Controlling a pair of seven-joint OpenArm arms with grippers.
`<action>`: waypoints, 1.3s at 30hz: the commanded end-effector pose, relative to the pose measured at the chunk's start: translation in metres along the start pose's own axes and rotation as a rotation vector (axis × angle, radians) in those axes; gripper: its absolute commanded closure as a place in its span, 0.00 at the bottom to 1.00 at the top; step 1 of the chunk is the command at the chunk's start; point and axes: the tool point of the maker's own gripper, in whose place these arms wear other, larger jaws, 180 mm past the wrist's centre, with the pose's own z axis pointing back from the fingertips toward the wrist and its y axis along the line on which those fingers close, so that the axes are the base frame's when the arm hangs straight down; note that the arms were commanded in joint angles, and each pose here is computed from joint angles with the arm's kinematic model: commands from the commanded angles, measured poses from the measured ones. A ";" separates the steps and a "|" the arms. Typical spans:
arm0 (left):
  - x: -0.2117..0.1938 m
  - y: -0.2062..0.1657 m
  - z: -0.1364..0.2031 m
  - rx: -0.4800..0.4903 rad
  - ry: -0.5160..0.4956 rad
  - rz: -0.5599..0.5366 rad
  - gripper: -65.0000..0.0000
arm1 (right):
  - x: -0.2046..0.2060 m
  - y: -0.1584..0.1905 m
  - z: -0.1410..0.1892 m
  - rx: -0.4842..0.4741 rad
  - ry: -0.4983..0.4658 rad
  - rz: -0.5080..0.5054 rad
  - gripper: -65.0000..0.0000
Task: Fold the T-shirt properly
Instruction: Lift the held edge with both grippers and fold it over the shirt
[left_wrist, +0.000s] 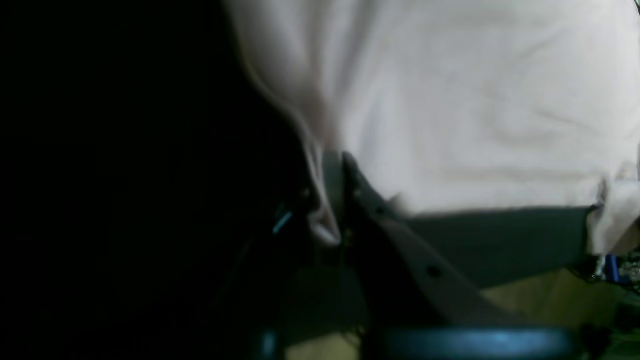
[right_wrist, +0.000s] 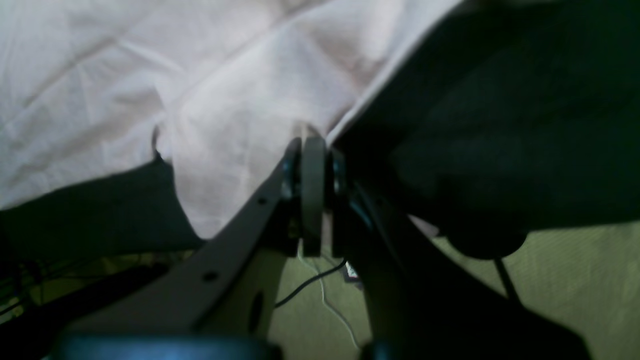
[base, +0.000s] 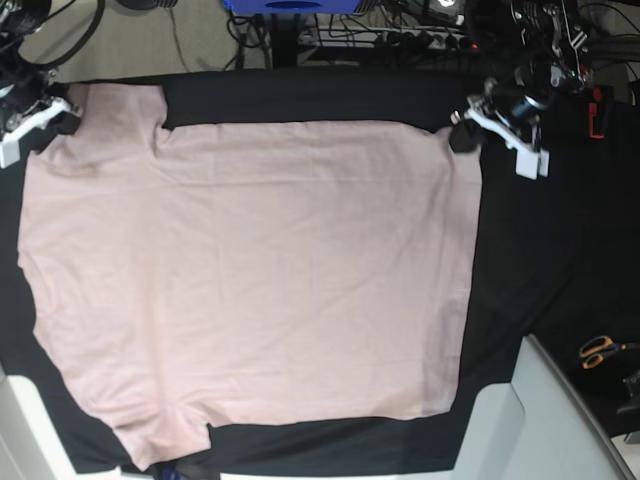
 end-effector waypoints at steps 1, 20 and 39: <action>0.014 -0.003 0.004 -0.012 -0.037 -0.019 1.00 | 0.019 -0.004 0.007 -0.009 -0.027 0.036 1.00; 0.085 -0.022 -0.023 -0.001 -0.127 0.034 1.00 | 0.108 -0.005 -0.021 0.058 -0.039 0.097 1.00; 0.131 -0.012 -0.051 0.013 -0.162 0.117 1.00 | 0.165 0.026 -0.061 0.179 -0.118 0.088 1.00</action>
